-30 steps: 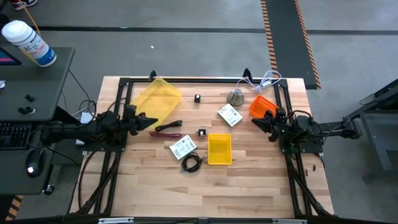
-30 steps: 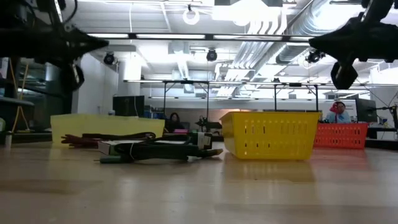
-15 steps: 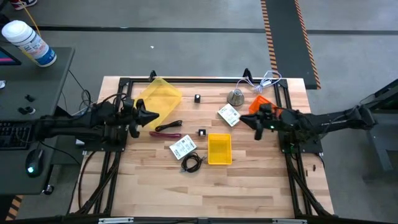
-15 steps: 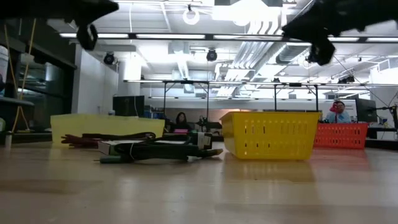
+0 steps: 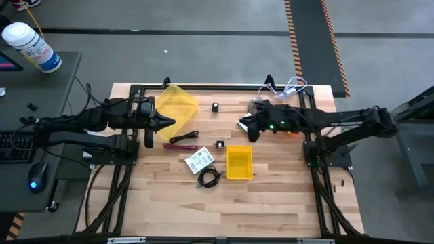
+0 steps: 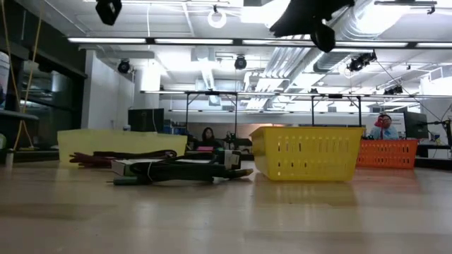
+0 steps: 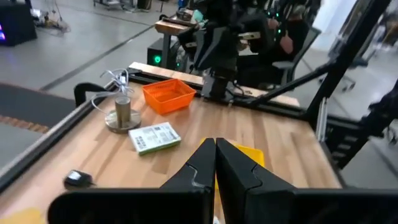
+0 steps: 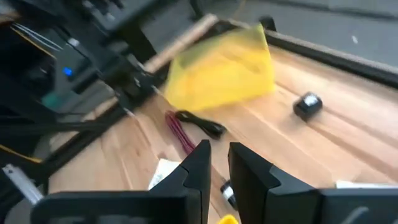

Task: Pick and place items into bin
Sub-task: Put the right card reader box into the orange bin

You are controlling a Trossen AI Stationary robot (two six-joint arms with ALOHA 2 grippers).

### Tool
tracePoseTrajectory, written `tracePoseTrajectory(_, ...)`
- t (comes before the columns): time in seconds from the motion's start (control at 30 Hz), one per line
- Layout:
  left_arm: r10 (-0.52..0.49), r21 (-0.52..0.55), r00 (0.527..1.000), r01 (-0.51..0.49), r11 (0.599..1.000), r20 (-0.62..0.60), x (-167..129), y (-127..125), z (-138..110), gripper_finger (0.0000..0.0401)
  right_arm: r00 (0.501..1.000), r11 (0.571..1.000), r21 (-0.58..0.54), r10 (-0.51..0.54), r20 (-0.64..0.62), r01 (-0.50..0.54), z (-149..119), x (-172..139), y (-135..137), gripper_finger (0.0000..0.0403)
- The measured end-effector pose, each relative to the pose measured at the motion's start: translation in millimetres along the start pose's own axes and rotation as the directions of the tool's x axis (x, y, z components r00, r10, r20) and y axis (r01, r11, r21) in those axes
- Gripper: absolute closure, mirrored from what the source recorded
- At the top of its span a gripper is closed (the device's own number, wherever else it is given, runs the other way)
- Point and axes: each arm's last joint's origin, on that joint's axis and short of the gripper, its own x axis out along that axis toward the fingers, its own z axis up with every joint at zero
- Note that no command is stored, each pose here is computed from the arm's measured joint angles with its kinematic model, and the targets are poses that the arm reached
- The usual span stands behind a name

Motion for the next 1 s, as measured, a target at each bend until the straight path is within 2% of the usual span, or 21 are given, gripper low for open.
tracePoseTrajectory(0.13, 0.000, 0.035, 1.000, 0.000, 0.999, 0.000, 0, 0, 1, 0.0400, 0.988, 0.996, -0.038, -0.085, -0.126, 0.081, 4, 20, 4, 0.0348)
tracePoseTrajectory(0.23, 0.002, 0.028, 1.000, -0.002, 1.000, -0.015, 1, 0, -1, 0.0400, 0.958, 0.983, -0.075, -0.180, -0.225, 0.167, 2, 39, 2, 0.0339)
tracePoseTrajectory(0.37, 0.007, 0.029, 0.999, -0.006, 1.000, -0.042, 1, 0, -3, 0.0400, 0.893, 0.954, -0.095, -0.301, -0.334, 0.285, 2, 65, -3, 0.0323)
tracePoseTrajectory(0.5, 0.010, 0.030, 0.998, -0.008, 1.000, -0.059, 0, 1, -5, 0.0400, 0.823, 0.925, -0.145, -0.380, -0.422, 0.352, 5, 90, -7, 0.0302)
tracePoseTrajectory(0.67, 0.010, 0.032, 0.998, -0.008, 0.999, -0.058, 0, 1, -5, 0.0400, 0.697, 0.870, -0.222, -0.487, -0.527, 0.440, 3, 115, -17, 0.0269)
tracePoseTrajectory(0.77, 0.010, 0.033, 0.998, -0.008, 0.999, -0.058, 0, 1, -5, 0.0400, 0.629, 0.847, -0.247, -0.519, -0.579, 0.471, -1, 129, -25, 0.0243)
tracePoseTrajectory(1.0, 0.035, 0.034, 0.998, -0.034, 0.999, -0.049, 0, 1, -4, 0.0400, 0.547, 0.837, -0.236, -0.510, -0.664, 0.494, -5, 154, -40, 0.0170)
